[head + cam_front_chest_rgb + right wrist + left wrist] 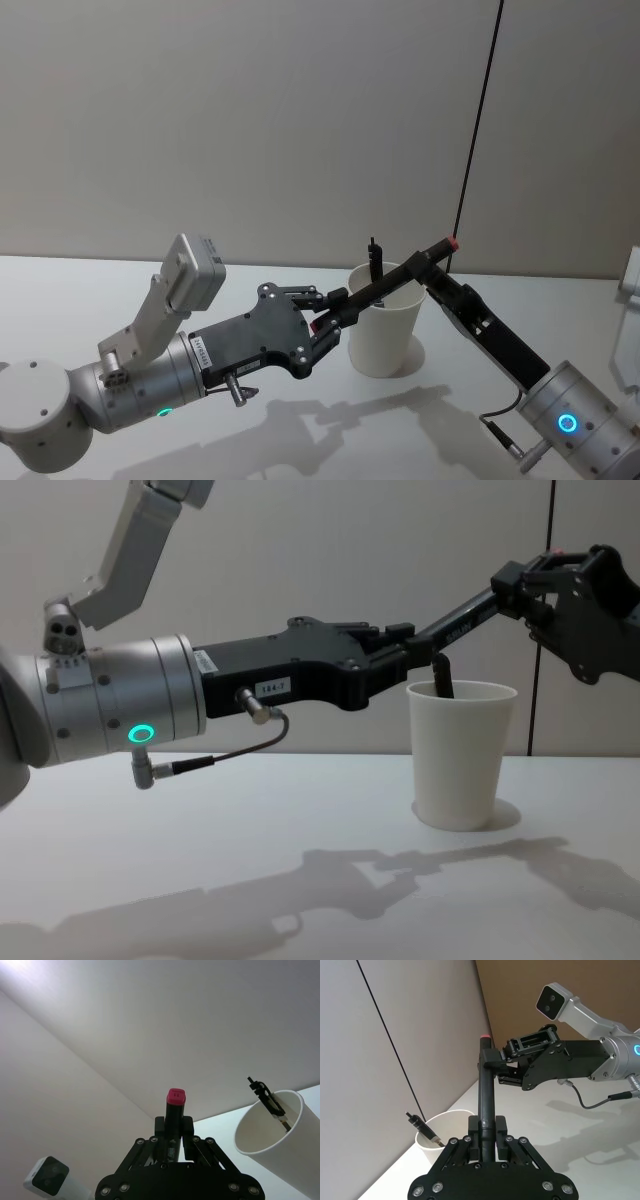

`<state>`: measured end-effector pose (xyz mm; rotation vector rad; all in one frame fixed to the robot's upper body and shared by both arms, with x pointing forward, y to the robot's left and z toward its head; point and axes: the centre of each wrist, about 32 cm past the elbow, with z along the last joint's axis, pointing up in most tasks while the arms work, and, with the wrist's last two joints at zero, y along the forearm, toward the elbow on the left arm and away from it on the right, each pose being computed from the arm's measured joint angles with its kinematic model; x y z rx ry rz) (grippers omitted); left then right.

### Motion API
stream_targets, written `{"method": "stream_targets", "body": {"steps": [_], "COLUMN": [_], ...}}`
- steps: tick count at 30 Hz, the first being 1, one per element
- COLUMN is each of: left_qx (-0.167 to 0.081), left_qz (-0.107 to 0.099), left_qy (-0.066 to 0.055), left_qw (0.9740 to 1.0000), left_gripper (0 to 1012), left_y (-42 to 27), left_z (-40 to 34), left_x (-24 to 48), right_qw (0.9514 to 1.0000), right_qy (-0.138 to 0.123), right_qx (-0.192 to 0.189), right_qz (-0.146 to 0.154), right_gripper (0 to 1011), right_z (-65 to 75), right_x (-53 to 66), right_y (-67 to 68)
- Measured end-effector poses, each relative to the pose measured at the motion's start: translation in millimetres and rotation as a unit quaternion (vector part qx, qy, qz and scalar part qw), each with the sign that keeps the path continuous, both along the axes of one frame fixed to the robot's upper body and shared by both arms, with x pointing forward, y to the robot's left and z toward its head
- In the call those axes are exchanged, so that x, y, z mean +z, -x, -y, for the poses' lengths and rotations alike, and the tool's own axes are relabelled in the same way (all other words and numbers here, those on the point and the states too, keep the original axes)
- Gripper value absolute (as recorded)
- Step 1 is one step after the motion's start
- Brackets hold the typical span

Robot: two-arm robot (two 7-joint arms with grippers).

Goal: Place the pen into the pen holder.

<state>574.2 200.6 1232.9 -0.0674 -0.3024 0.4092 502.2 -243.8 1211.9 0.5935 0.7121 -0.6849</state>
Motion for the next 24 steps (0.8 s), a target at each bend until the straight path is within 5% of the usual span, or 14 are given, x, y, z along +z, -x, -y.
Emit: {"method": "stream_targets", "body": {"steps": [6, 24], "left_qx": [0.000, 0.000], "left_qz": [0.000, 0.000], "left_qy": [0.000, 0.000], "left_qw": [1.0000, 1.0000], "left_gripper": [249, 829], "left_y": [0.0, 0.0], "left_z": [0.0, 0.0], "left_x": [0.0, 0.0], "right_qw": [1.0000, 1.0000], "right_qy": [0.001, 0.001], "right_qx": [-0.001, -0.001], "right_qz": [0.000, 0.000], "right_gripper": [196, 195], "right_z": [0.1, 0.0], "right_x": [0.0, -0.1], "right_y": [0.0, 0.0]}}
